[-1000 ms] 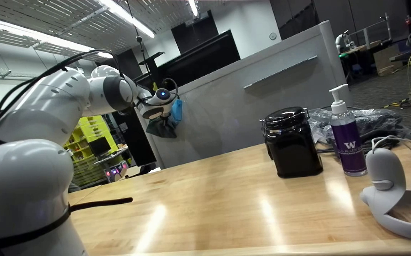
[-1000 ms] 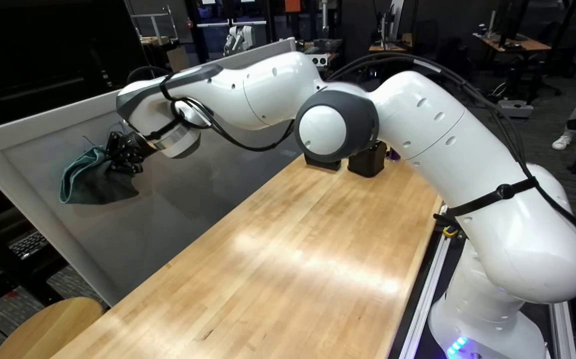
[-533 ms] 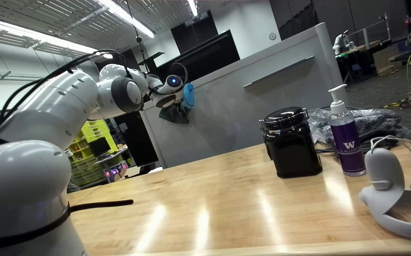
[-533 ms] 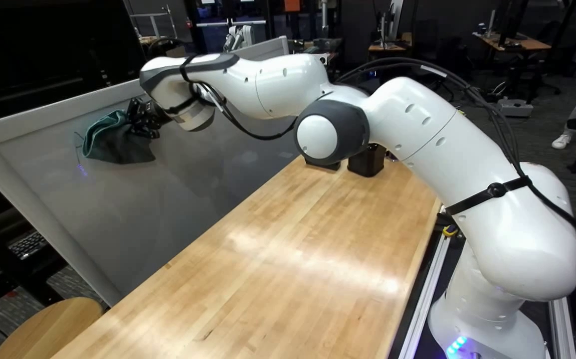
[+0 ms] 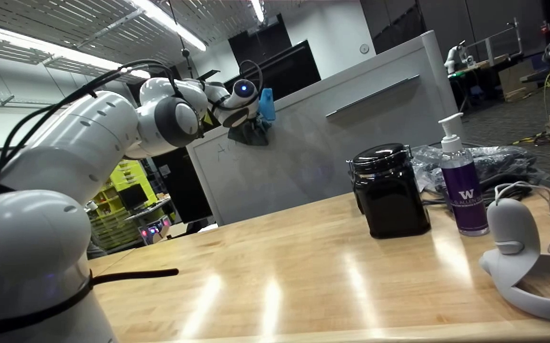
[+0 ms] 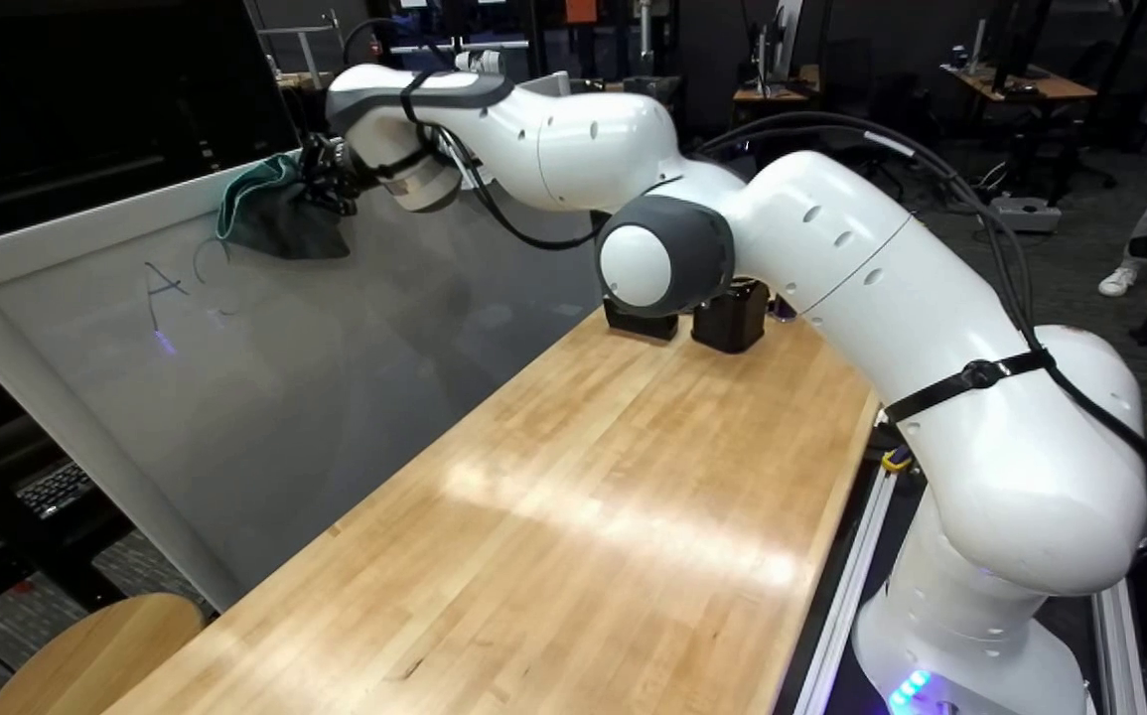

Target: Use the green towel to erase the writings on the white board

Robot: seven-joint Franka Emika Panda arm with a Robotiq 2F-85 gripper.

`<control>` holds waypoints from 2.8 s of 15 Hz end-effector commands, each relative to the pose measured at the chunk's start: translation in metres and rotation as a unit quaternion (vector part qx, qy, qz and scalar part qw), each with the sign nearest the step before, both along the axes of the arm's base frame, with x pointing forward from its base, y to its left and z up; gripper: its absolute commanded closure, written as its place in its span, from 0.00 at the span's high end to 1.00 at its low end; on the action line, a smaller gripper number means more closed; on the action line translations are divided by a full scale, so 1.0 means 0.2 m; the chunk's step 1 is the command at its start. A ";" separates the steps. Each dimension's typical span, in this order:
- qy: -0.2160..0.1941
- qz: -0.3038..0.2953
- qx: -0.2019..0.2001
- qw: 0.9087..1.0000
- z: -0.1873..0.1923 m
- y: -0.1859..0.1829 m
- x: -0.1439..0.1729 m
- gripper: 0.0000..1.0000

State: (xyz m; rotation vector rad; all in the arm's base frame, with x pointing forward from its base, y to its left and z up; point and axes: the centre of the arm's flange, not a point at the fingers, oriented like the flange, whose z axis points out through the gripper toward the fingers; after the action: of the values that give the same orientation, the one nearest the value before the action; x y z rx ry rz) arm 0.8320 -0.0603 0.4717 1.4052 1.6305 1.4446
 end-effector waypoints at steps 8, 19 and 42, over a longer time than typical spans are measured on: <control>0.014 -0.038 0.035 0.999 -0.10 0.12 0.07 0.02; 0.065 -0.186 0.248 0.948 -0.41 0.74 -0.16 0.02; -0.016 -0.285 0.286 0.915 -0.15 1.31 -0.71 0.02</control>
State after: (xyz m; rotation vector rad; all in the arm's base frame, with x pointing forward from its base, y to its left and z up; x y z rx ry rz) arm 0.6991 0.2693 0.4304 1.9655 0.7449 1.6461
